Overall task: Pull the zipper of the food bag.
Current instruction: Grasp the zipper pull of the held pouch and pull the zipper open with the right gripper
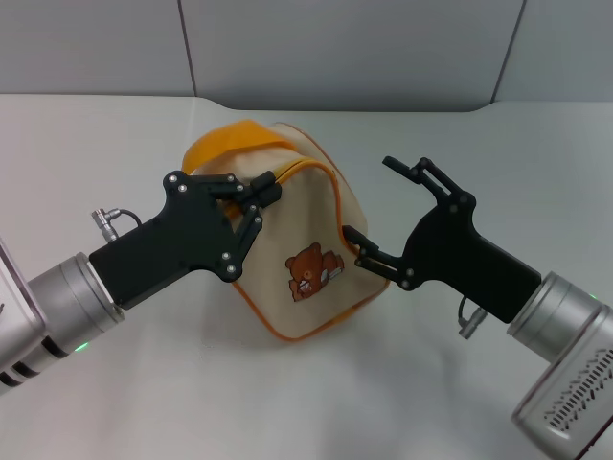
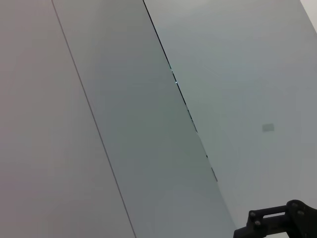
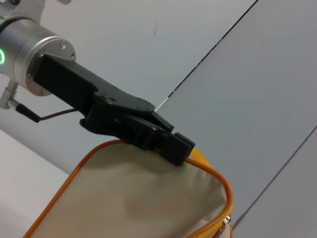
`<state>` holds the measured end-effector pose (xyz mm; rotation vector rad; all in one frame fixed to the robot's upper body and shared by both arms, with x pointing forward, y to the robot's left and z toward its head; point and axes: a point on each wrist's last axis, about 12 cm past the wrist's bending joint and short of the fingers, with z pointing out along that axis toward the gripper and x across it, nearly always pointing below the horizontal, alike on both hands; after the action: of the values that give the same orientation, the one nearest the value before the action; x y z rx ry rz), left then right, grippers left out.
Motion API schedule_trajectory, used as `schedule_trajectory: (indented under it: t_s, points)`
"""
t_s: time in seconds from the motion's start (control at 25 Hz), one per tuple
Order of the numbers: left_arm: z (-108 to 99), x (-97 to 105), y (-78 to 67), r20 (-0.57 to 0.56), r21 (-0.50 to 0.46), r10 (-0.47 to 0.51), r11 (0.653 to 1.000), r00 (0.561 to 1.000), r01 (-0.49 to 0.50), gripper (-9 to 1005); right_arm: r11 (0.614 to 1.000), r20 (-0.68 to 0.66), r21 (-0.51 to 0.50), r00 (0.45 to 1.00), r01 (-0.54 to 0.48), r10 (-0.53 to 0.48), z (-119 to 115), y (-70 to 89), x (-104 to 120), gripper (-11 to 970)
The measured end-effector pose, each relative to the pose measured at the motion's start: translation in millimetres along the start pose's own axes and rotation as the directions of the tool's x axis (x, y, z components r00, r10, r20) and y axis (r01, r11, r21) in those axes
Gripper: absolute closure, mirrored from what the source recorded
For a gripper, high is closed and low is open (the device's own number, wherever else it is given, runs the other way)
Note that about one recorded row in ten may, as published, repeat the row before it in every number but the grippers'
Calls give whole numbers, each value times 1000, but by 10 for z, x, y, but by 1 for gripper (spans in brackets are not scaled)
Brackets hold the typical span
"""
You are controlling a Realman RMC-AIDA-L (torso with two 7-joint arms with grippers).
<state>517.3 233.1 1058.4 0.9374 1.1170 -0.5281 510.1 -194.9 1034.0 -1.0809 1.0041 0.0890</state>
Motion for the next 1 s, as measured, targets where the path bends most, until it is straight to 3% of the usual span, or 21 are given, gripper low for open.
schedule_trajectory:
  t_s: [0.6,1.0]
  points:
    - [-1,-3,-8,3,4,0,1000,1000,0,961,997,-38,71,999,-10,13,46,-87,40,126]
    - [0,-3,-5,3,3,4,1000,1000,-4,962,1000,-20,10,1000,-21,21,157,-5,-9,146]
